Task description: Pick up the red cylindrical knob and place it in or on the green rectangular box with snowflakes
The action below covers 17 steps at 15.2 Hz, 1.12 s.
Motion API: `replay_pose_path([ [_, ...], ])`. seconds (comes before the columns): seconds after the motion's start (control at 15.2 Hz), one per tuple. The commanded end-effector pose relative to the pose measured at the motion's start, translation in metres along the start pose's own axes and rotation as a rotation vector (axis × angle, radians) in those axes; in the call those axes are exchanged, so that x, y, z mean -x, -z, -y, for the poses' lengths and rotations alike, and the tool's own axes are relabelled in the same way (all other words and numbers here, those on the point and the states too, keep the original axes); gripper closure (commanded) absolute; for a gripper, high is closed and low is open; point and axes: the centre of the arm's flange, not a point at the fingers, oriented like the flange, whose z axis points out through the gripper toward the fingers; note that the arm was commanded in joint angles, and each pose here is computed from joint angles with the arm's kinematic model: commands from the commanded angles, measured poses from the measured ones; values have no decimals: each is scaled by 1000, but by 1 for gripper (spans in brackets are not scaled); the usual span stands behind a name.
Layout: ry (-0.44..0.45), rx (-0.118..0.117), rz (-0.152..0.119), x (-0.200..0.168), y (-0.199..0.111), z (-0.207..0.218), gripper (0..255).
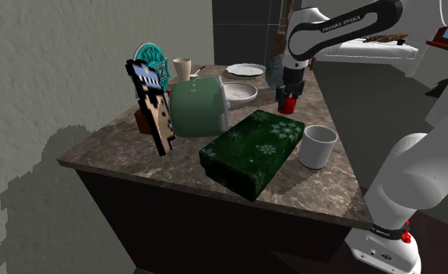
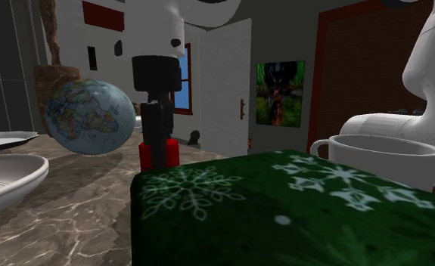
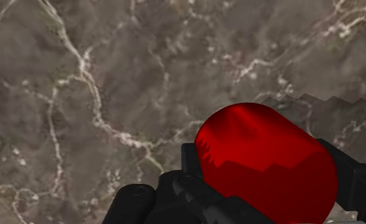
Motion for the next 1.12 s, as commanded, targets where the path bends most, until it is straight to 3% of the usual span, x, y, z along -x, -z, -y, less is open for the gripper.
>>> replay_pose_path([
  [0.0,0,0,0,1,11,-1,255],
  [1.06,0,0,0,1,96,-2,255],
])
